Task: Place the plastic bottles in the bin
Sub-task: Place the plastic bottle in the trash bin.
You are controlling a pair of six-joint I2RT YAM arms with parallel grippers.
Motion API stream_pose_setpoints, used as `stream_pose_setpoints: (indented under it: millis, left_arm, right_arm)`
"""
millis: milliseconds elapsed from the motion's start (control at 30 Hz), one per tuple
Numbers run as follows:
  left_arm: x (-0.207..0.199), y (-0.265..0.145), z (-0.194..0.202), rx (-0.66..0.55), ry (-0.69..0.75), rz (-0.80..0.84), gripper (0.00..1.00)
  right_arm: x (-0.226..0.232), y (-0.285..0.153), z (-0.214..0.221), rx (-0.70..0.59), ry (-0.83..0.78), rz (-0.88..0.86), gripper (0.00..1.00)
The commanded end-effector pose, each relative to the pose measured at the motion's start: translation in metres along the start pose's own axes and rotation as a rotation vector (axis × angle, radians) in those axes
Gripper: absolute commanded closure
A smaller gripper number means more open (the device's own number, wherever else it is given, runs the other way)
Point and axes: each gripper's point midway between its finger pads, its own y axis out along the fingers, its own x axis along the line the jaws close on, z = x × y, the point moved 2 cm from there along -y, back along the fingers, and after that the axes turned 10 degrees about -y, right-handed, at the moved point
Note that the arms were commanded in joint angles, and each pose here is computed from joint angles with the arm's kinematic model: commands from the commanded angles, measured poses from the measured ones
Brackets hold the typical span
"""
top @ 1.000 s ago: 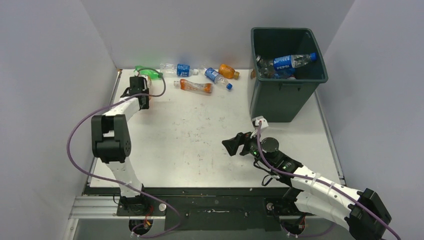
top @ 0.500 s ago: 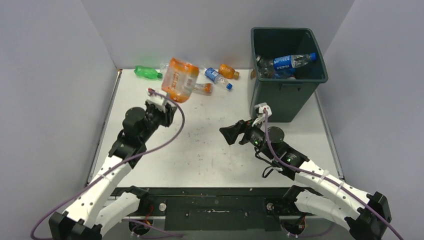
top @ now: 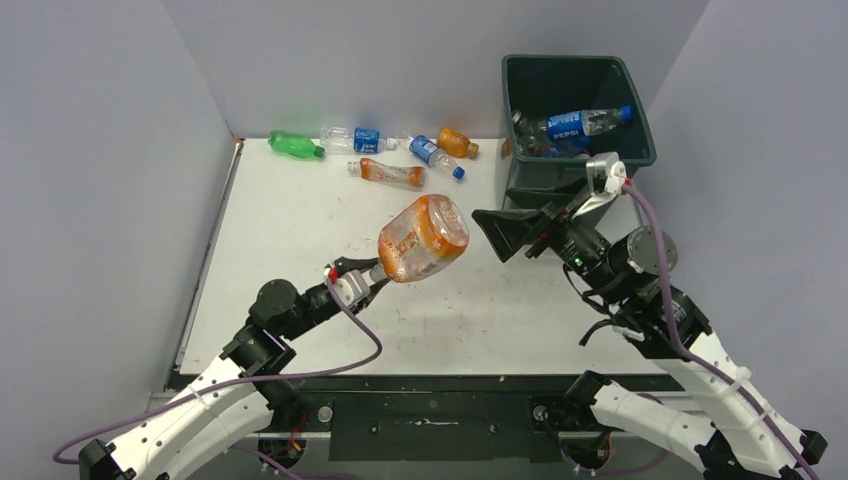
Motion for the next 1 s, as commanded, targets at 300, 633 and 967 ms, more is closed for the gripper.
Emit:
stream_pose_setpoints:
  millis: [300,633,967]
  left_arm:
    - [0.007,-0.010,-0.036,-0.161,0.149,-0.084,1.00]
    - [0.004,-0.013,-0.036,-0.168,0.174,-0.082,1.00]
    - [0.000,-0.015,-0.044,-0.205,0.133,-0.072,0.68]
  right_arm:
    - [0.036,0.033,0.044,0.328,0.086,-0.218,0.10]
    - [0.042,0.053,0.079,0.450,0.194,-0.275,0.10]
    - [0.041,0.063,0.069,0.321,0.256,-0.332,0.50]
